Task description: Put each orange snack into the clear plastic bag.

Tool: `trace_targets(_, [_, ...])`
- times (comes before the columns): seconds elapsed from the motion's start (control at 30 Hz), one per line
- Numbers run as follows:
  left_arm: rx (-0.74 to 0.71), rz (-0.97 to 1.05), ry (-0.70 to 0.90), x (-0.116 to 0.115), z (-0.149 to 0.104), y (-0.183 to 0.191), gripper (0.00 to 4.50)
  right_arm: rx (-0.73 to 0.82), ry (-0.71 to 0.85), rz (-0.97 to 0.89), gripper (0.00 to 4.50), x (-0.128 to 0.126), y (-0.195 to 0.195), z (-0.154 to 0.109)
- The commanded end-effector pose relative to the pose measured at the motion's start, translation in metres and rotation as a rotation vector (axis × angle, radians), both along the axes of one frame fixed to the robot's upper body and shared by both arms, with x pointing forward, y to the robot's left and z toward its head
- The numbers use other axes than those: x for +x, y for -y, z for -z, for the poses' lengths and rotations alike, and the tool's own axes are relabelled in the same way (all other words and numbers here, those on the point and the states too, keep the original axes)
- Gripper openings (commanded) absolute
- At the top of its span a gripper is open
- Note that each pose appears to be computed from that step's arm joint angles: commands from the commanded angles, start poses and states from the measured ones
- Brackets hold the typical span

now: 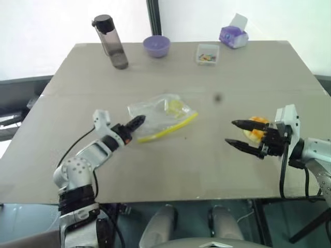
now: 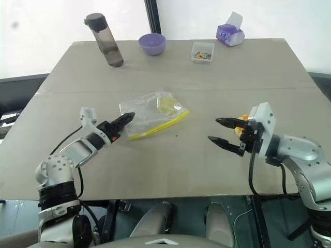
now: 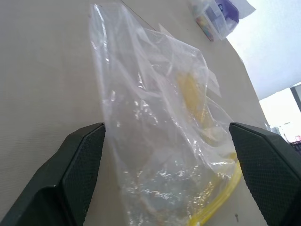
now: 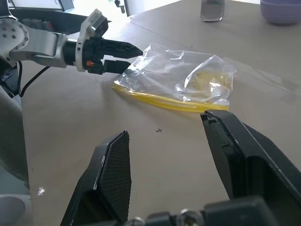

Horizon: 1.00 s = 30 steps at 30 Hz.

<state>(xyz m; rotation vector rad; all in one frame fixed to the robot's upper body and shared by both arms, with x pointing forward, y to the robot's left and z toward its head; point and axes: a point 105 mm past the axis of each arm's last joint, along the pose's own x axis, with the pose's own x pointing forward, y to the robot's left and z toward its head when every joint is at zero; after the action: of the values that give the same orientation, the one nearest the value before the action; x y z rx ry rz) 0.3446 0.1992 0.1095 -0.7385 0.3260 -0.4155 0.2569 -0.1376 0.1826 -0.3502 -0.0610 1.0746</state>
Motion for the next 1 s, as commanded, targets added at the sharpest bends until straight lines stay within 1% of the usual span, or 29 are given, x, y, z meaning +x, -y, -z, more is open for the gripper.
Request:
trace_targets(0.03, [0.033,0.145,-0.176,-0.006,0.034,0.03,4.44,0.024,0.074,-0.045,2.78,-0.006,-0.009,-0.015])
trace_targets(0.07, [0.037,0.161,-0.189,-0.007,0.036,0.033,4.44,0.026,0.074,-0.044,2.78,-0.006,-0.008,-0.015])
trace_targets(0.17, [-0.004,0.178,-0.208,-0.003,0.035,0.039,3.65,0.022,0.072,-0.043,2.78,-0.007,-0.008,-0.012])
trace_targets(0.2, [-0.012,0.184,-0.213,-0.003,0.035,0.041,3.14,0.021,0.072,-0.043,2.78,-0.007,-0.008,-0.011])
trace_targets(0.27, [-0.027,0.187,-0.219,-0.001,0.034,0.043,2.3,0.02,0.072,-0.04,2.78,-0.007,-0.008,-0.01])
trace_targets(0.3, [-0.035,0.186,-0.218,0.0,0.033,0.044,2.1,0.021,0.073,-0.038,2.78,-0.007,-0.008,-0.009])
trace_targets(0.33, [-0.052,0.183,-0.218,0.001,0.031,0.045,1.49,0.021,0.074,-0.035,2.78,-0.007,-0.008,-0.009])
trace_targets(0.37, [-0.07,0.189,-0.215,0.002,0.029,0.046,1.13,0.02,0.075,-0.032,2.78,-0.006,-0.008,-0.007])
trace_targets(0.4, [-0.106,0.198,-0.211,0.002,0.024,0.048,0.51,0.014,0.077,-0.026,2.78,-0.006,-0.008,-0.005])
trace_targets(0.43, [-0.14,0.21,-0.204,0.001,0.019,0.05,0.46,0.001,0.081,-0.018,2.78,-0.004,-0.008,-0.003])
trace_targets(0.47, [-0.18,0.234,-0.189,-0.001,0.013,0.054,0.2,-0.034,0.091,-0.003,2.78,-0.001,-0.008,0.002])
trace_targets(0.53, [-0.262,0.287,-0.158,-0.005,-0.002,0.062,0.2,-0.106,0.13,0.02,2.78,0.006,-0.009,0.01])
trace_targets(0.6, [-0.35,0.356,-0.127,-0.014,-0.017,0.072,0.2,-0.222,0.128,0.071,2.78,0.019,-0.008,0.029])
trace_targets(0.67, [-0.404,0.403,-0.124,-0.022,-0.024,0.08,0.2,-0.325,0.138,0.086,2.78,0.028,-0.01,0.045])
trace_targets(0.77, [-0.46,0.459,-0.114,-0.035,-0.03,0.092,0.2,-0.346,0.198,0.112,2.78,0.043,-0.019,0.05])
trace_targets(0.87, [-0.51,0.472,-0.101,-0.045,-0.037,0.099,0.2,-0.497,0.308,0.116,2.78,0.062,-0.022,0.064])
trace_targets(0.9, [-0.526,0.472,-0.1,-0.048,-0.038,0.101,0.2,-0.517,0.342,0.138,2.78,0.07,-0.023,0.064])
trace_targets(1.0, [-0.557,0.472,-0.108,-0.055,-0.042,0.104,0.2,-0.519,0.401,0.198,2.78,0.087,-0.026,0.06])
